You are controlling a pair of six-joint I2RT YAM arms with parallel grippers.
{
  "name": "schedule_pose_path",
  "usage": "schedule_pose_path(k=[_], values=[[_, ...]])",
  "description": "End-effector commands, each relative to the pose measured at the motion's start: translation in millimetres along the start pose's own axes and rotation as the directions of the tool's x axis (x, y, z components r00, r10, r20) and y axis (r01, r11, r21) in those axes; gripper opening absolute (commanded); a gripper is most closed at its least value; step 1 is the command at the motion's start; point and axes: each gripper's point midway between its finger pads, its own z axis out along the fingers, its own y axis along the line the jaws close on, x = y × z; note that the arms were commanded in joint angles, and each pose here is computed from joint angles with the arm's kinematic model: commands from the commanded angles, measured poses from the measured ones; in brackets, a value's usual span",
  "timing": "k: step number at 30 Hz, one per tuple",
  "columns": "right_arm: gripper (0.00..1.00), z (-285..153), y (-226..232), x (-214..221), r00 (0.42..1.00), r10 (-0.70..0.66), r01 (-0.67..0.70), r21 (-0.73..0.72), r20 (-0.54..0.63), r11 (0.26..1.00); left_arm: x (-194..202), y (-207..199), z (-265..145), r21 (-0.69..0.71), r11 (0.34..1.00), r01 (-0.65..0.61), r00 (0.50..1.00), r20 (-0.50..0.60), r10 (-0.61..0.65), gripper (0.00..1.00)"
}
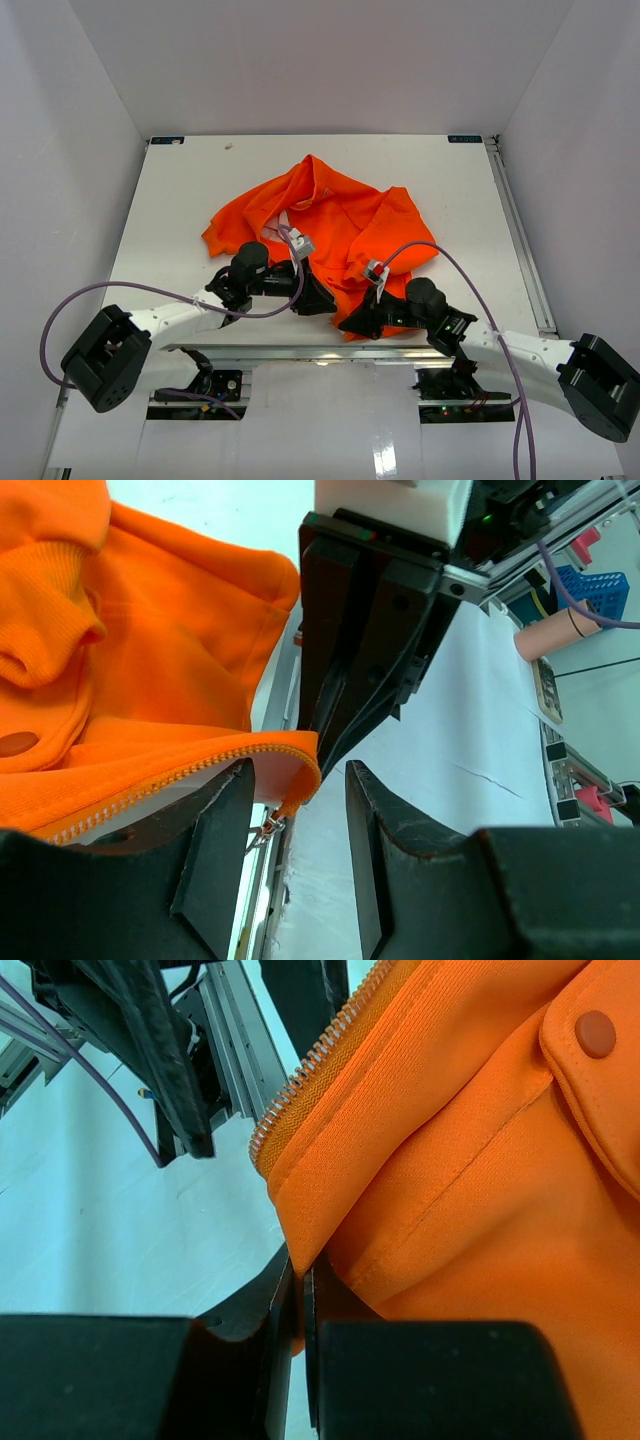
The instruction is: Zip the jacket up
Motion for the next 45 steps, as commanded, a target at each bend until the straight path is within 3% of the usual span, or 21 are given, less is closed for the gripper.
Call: schedule_pose_path(k=[1, 15, 18, 20, 23, 29, 33, 37, 45], values=[[0.08, 5, 9, -26, 0.997, -0.037, 0.039, -0.03, 0.06, 0.999, 0, 7, 4, -0.037, 0.999, -0.004, 1.0, -0.025, 0.003, 0.51], [0.09, 9, 3, -25, 0.998, -0.033, 0.033, -0.003, 0.044, 0.999, 11, 9, 18, -0.018, 0.999, 0.045, 0.996, -0.076, -0.046, 0.49], [0.12, 10, 1, -25, 0.999, -0.028, 0.027, 0.005, 0.039, 1.0, 14, 9, 22, -0.003, 0.999, 0.052, 0.995, -0.091, -0.052, 0.4], [0.27, 10, -2, -25, 0.999, -0.028, 0.028, 0.021, 0.038, 0.999, 14, 10, 23, -0.011, 0.998, 0.064, 0.994, -0.092, -0.065, 0.2], [0.4, 5, -10, -28, 0.998, -0.023, 0.018, 0.083, 0.057, 0.996, 8, 12, 23, -0.044, 0.995, 0.085, 0.994, -0.063, -0.087, 0.03], [0.59, -16, -20, -49, 0.979, -0.015, -0.026, 0.198, 0.202, 0.98, -6, 22, 24, -0.135, 0.979, 0.155, 0.988, 0.002, -0.156, 0.0], [0.6, -23, -15, -58, 0.964, -0.013, -0.041, 0.201, 0.264, 0.979, -13, 27, 23, -0.178, 0.965, 0.19, 0.982, 0.036, -0.187, 0.0], [0.59, -17, -11, -57, 0.969, -0.017, -0.032, 0.195, 0.246, 0.98, -21, 19, 20, -0.162, 0.968, 0.192, 0.981, 0.064, -0.184, 0.0], [0.46, -8, -14, -49, 0.978, -0.027, -0.02, 0.22, 0.209, 0.975, -22, 16, 17, -0.163, 0.966, 0.202, 0.978, 0.076, -0.192, 0.0]])
